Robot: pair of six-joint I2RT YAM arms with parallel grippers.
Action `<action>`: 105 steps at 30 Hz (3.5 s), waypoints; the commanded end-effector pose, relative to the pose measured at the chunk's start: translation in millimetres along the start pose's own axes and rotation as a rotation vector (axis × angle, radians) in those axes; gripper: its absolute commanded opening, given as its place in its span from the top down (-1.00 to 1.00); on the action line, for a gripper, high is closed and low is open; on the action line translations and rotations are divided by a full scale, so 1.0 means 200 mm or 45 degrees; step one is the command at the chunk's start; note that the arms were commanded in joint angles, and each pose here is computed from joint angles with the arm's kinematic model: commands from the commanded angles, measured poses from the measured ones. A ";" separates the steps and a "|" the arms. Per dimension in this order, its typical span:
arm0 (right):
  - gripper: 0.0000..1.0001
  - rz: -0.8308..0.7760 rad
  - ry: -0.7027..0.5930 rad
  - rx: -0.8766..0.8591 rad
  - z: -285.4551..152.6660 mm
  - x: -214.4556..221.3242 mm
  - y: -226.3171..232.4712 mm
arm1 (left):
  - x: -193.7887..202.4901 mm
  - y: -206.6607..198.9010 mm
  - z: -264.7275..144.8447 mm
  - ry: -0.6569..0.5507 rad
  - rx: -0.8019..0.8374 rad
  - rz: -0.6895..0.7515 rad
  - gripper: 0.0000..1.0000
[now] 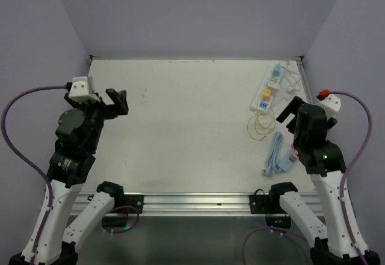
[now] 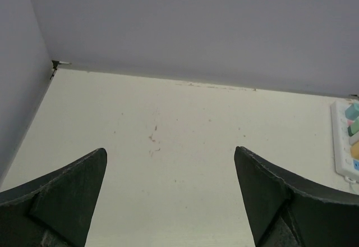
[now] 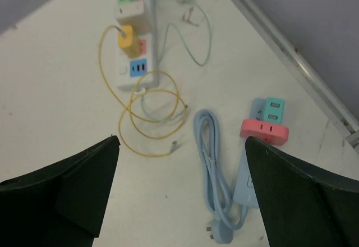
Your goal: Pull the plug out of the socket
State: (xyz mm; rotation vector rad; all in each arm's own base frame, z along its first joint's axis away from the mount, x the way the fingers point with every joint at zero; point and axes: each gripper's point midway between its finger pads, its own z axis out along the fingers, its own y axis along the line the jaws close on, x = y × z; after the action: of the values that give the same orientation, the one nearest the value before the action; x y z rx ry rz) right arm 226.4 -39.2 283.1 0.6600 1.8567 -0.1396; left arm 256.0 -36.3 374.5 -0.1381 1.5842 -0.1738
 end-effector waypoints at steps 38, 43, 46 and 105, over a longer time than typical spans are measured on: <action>1.00 -0.273 0.835 -0.210 0.32 1.23 0.48 | 0.68 0.00 0.17 0.374 0.042 0.047 -0.99; 1.00 -0.325 0.812 -0.472 0.19 1.28 0.93 | 0.69 0.01 0.17 0.376 0.029 0.050 -0.99; 1.00 -0.406 0.835 -0.641 0.06 1.37 1.22 | 0.68 0.02 0.16 0.373 0.009 0.049 -0.99; -0.12 -0.378 0.699 -0.390 -0.01 1.25 0.50 | 1.65 -1.01 -0.19 1.019 0.825 0.270 -0.84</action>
State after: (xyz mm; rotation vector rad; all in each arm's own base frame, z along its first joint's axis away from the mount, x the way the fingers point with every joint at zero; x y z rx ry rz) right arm 216.4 135.3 82.0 0.1265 2.4518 0.0749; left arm 187.9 -282.3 75.7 0.7741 2.3318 -0.5865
